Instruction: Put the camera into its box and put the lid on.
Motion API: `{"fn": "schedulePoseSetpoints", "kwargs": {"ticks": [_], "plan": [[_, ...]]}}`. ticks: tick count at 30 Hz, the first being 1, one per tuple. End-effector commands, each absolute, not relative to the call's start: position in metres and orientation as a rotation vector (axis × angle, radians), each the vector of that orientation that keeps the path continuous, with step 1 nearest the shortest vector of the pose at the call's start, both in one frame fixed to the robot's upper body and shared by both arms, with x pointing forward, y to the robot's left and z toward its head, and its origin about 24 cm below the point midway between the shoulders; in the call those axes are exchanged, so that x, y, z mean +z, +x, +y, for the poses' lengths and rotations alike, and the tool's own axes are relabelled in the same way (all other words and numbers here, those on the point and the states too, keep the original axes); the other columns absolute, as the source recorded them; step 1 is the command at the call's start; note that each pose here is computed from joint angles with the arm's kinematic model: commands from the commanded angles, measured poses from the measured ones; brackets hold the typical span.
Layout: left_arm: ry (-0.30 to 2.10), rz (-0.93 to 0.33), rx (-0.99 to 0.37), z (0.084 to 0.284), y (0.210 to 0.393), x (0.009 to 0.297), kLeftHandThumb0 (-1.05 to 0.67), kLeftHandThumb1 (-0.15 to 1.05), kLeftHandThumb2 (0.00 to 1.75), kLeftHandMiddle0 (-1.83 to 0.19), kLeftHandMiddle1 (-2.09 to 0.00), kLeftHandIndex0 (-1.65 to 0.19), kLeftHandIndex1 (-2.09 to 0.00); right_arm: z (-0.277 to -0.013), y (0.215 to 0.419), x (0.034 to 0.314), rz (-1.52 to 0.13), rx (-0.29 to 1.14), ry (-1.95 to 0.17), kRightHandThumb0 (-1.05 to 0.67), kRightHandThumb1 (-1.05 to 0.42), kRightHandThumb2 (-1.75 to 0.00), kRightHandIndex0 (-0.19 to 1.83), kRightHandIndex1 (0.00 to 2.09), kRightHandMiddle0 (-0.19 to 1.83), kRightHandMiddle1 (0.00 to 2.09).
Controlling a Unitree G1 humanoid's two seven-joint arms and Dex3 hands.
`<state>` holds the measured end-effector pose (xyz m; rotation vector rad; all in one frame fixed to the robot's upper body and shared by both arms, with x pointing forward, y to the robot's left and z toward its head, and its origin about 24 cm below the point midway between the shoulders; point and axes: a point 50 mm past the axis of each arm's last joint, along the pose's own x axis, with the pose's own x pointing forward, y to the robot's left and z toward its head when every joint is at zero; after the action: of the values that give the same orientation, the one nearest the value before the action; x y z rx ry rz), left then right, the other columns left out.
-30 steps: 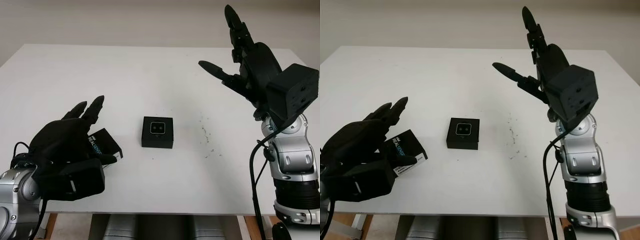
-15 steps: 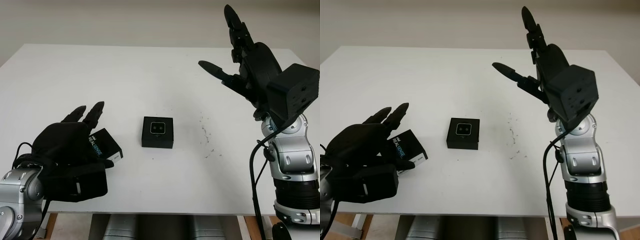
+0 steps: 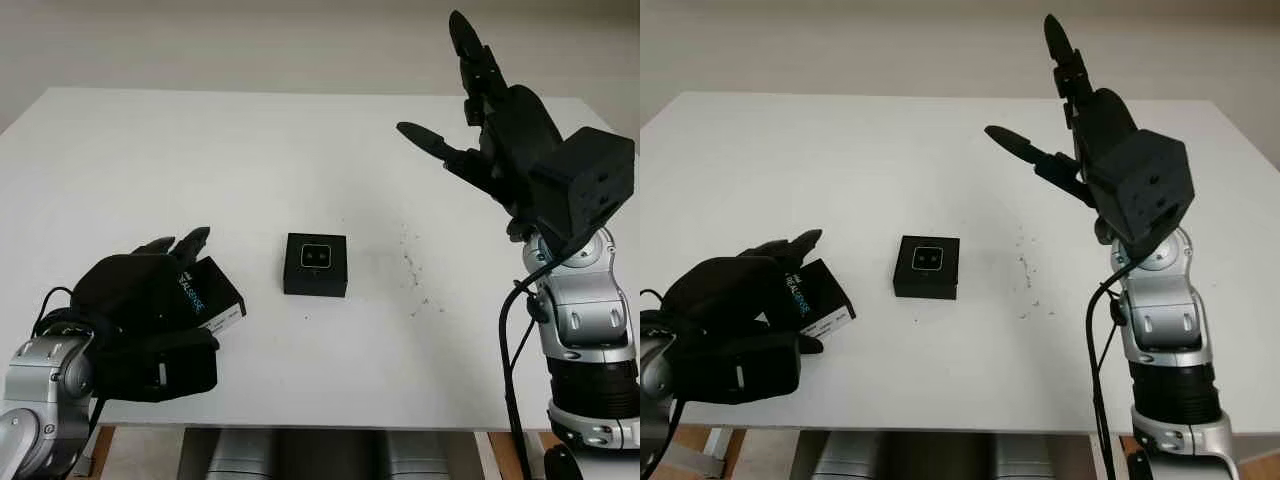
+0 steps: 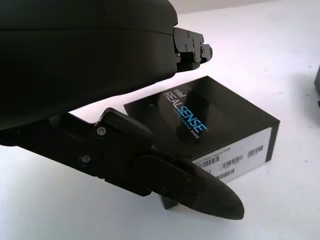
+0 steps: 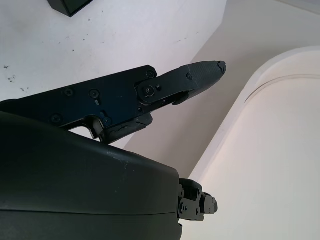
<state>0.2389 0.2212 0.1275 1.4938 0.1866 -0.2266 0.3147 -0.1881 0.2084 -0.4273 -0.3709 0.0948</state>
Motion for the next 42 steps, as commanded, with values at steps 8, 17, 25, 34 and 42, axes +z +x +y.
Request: {"fn": "schedulePoseSetpoints", "kwargs": {"ticks": [8,17,25,34,42], "plan": [[1.453,0.167,-0.238,0.217,0.243,0.124,-0.75,0.92,0.05,0.14,-1.09,-0.14,-0.13,-0.187,0.312,0.213,-0.401,0.100,-0.426,-0.65,-1.05,-0.06,-0.18,0.05,-0.09,0.06],[1.392,0.059,-0.207,0.218,0.241,0.116,-0.41,0.91,0.06,-0.13,-1.34,-0.39,-0.37,-0.188,0.312,0.212,-0.397,0.101,-0.413,-0.64,-1.05,-0.06,-0.19,0.05,-0.09,0.06],[1.368,-0.078,-0.187,0.222,0.242,0.117,-0.07,1.04,0.06,-0.22,-1.51,-0.26,-1.32,-0.187,0.311,0.211,-0.388,0.097,-0.407,-0.65,-1.04,-0.05,-0.18,0.05,-0.08,0.06],[1.290,-0.124,-0.157,0.227,0.250,0.139,-0.09,1.02,0.05,-0.30,-1.36,-0.25,-1.37,-0.185,0.311,0.209,-0.382,0.111,-0.392,-0.63,-1.04,-0.05,-0.19,0.05,-0.10,0.05],[1.228,-0.123,-0.181,0.221,0.265,0.179,-0.15,1.02,0.05,-0.41,-1.54,-0.28,-1.29,-0.179,0.311,0.196,-0.353,0.164,-0.363,-0.62,-1.05,-0.07,-0.19,0.03,-0.11,0.04]]}}
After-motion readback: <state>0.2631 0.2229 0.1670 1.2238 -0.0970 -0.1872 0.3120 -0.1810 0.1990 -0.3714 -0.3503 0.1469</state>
